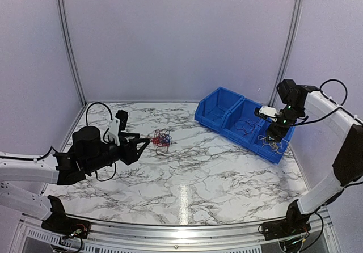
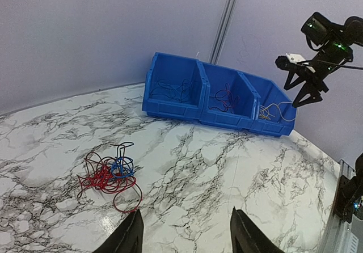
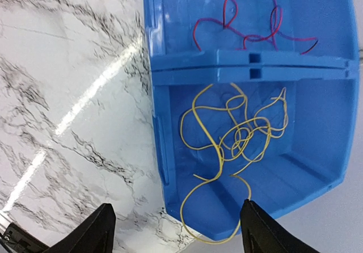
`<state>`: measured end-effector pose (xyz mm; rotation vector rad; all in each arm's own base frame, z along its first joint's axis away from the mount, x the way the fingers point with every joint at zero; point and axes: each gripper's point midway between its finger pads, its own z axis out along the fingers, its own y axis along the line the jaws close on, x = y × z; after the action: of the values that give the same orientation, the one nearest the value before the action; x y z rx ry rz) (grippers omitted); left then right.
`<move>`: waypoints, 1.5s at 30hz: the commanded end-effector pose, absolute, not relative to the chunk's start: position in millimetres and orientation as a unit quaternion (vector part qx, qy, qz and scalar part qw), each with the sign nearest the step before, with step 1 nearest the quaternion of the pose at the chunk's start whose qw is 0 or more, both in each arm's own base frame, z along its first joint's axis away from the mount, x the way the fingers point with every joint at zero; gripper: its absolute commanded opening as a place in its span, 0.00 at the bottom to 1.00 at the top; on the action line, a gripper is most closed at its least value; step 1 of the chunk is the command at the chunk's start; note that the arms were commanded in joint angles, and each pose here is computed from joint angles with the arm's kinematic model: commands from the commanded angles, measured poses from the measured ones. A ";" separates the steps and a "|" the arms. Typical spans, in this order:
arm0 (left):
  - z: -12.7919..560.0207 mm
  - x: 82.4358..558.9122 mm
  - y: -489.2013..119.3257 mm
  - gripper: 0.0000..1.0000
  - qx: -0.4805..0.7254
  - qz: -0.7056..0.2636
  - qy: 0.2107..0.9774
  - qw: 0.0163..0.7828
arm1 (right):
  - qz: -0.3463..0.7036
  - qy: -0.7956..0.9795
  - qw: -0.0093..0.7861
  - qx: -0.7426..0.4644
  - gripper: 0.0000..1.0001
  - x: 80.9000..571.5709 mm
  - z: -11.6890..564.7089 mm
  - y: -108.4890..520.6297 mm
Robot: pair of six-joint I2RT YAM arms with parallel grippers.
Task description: Untangle the cables
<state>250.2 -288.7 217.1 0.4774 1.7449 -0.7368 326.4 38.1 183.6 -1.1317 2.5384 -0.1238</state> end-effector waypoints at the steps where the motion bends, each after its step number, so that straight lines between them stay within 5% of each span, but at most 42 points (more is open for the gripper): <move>1: 221.0 247.7 -286.1 0.54 0.192 -0.322 0.735 0.565 | -0.106 0.913 0.155 -0.361 0.76 343.6 152.6 12.8; 9: 213.1 246.6 -284.5 0.54 0.190 -0.320 0.741 0.559 | -0.128 0.916 0.154 -0.347 0.75 366.4 132.6 -3.1; 12: 210.2 246.3 -285.6 0.54 0.191 -0.320 0.743 0.556 | -0.139 0.919 0.145 -0.341 0.66 373.2 123.1 -11.1; 14: 210.0 246.2 -285.4 0.54 0.191 -0.320 0.743 0.555 | -0.136 0.920 0.139 -0.340 0.57 375.3 118.0 -14.2; 18: 208.5 245.4 -284.4 0.54 0.191 -0.318 0.744 0.555 | -0.138 0.920 0.144 -0.337 0.05 383.1 121.4 -18.5; 19: 207.8 245.6 -283.9 0.54 0.190 -0.317 0.745 0.555 | -0.143 0.918 0.149 -0.339 0.00 385.4 125.8 -19.3; 26: 203.4 246.2 -286.5 0.54 0.187 -0.320 0.749 0.549 | -0.226 0.885 0.193 -0.359 0.00 412.2 164.4 -36.4; 35: 200.3 243.6 -291.6 0.54 0.189 -0.326 0.751 0.543 | -0.265 0.876 0.172 -0.365 0.00 434.5 134.5 -54.3; 45: 201.1 247.5 -292.0 0.55 0.187 -0.315 0.751 0.549 | -0.222 0.883 0.227 -0.347 0.57 405.3 201.4 -35.7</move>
<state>243.2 -290.3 195.8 0.4595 1.8064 -0.7569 411.7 -40.7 136.8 -1.0497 2.5378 -0.6172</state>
